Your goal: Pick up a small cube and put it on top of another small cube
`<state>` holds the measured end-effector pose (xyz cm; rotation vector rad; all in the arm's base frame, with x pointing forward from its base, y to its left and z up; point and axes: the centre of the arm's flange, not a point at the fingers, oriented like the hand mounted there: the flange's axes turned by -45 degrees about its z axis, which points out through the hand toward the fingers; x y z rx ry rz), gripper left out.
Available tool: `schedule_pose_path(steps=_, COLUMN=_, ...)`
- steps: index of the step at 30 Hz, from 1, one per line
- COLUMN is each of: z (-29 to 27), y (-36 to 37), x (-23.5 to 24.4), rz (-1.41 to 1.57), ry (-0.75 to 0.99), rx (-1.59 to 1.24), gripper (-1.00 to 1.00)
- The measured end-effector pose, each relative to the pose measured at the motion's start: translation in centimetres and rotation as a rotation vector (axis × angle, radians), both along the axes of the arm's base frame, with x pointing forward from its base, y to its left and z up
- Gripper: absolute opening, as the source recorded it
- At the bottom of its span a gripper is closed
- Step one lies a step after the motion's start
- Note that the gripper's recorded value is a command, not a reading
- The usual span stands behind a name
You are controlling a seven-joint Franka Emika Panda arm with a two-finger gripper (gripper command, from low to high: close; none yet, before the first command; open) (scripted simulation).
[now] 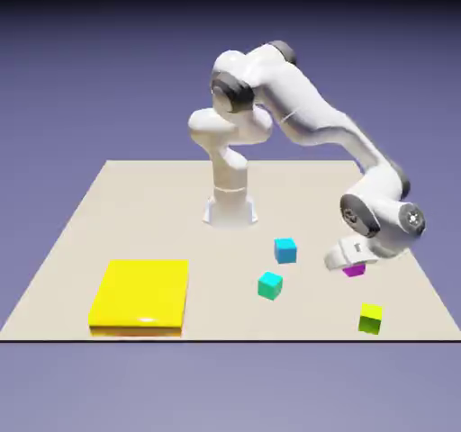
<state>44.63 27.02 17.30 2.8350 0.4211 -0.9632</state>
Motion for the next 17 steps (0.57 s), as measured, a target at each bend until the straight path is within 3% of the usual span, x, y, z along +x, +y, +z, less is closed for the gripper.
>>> schedule_pose_path(steps=6, z=3.6, y=-14.2, x=2.0, rz=-0.106, ry=-0.001, rx=0.023, gripper=-1.00)
schedule_pose_path(steps=8, z=3.7, y=-14.8, x=2.0, rz=-0.111, ry=-0.001, rx=0.025, gripper=-1.00)
schedule_pose_path(steps=11, z=-0.9, y=-15.2, x=-0.2, rz=-0.112, ry=-0.001, rx=0.025, gripper=-1.00)
schedule_pose_path(steps=12, z=-2.2, y=-15.4, x=-1.0, rz=-0.111, ry=-0.001, rx=0.025, gripper=1.00)
schedule_pose_path(steps=14, z=-2.2, y=-15.4, x=-1.0, rz=-0.110, ry=-0.002, rx=0.023, gripper=1.00)
schedule_pose_path(steps=17, z=2.3, y=-14.9, x=1.4, rz=-0.110, ry=-0.002, rx=0.022, gripper=1.00)
